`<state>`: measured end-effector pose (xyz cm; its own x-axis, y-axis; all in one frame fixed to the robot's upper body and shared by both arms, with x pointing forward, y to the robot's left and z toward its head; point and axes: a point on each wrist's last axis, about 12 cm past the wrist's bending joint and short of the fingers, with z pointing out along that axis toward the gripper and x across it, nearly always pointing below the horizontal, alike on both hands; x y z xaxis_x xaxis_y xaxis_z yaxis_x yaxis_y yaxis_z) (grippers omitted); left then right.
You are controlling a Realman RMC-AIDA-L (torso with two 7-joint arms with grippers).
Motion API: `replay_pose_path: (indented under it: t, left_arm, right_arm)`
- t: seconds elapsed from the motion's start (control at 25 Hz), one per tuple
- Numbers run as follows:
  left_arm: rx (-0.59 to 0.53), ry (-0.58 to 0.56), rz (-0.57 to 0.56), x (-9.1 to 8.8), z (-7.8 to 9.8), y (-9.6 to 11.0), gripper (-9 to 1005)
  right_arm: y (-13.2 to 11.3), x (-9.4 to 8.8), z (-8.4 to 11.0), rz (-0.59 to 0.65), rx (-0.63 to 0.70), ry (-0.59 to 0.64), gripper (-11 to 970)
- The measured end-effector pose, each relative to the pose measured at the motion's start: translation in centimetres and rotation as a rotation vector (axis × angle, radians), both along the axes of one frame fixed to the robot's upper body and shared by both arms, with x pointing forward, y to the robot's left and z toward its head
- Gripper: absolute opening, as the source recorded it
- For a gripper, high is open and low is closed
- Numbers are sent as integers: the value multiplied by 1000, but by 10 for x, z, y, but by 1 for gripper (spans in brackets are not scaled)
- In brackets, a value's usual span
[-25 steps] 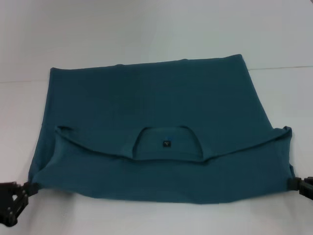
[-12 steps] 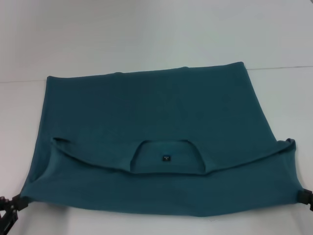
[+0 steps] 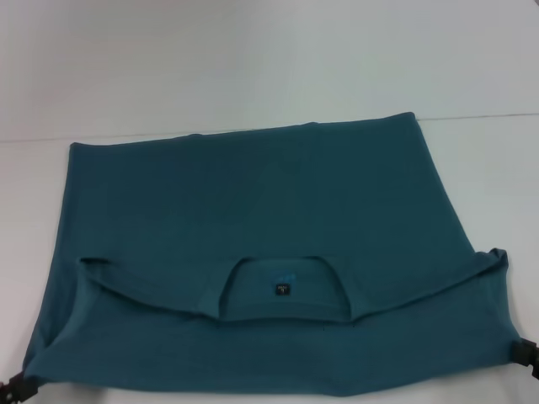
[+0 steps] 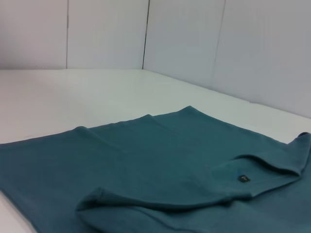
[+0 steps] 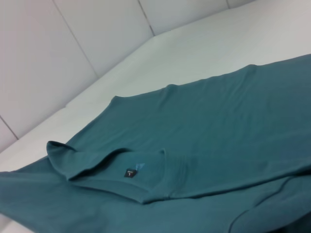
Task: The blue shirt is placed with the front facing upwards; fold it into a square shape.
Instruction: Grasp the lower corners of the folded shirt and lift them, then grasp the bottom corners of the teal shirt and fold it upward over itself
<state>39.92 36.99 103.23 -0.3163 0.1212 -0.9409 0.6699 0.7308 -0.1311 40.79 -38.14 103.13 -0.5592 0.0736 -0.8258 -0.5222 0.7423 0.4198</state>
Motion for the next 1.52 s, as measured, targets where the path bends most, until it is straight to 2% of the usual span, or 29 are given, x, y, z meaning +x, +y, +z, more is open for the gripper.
replay_pose_path:
  t: [0.32, 0.52, 1.16, 1.52]
  left_arm:
    - [-31, -8, 12, -21, 0, 3, 11]
    - [-29, -5, 5, -25, 0, 3, 11]
    - [-39, 7, -64, -3, -1, -11, 11]
    - [-5, 73, -80, 3, -10, -18, 12]
  right_arm:
    - [0, -12, -2, 7, 9, -14, 52]
    - [-2, -20, -3, -2, 6, -11, 53]
    - [3, -9, -5, 7, 7, -20, 57]
    - [4, -4, -5, 8, -2, -17, 60]
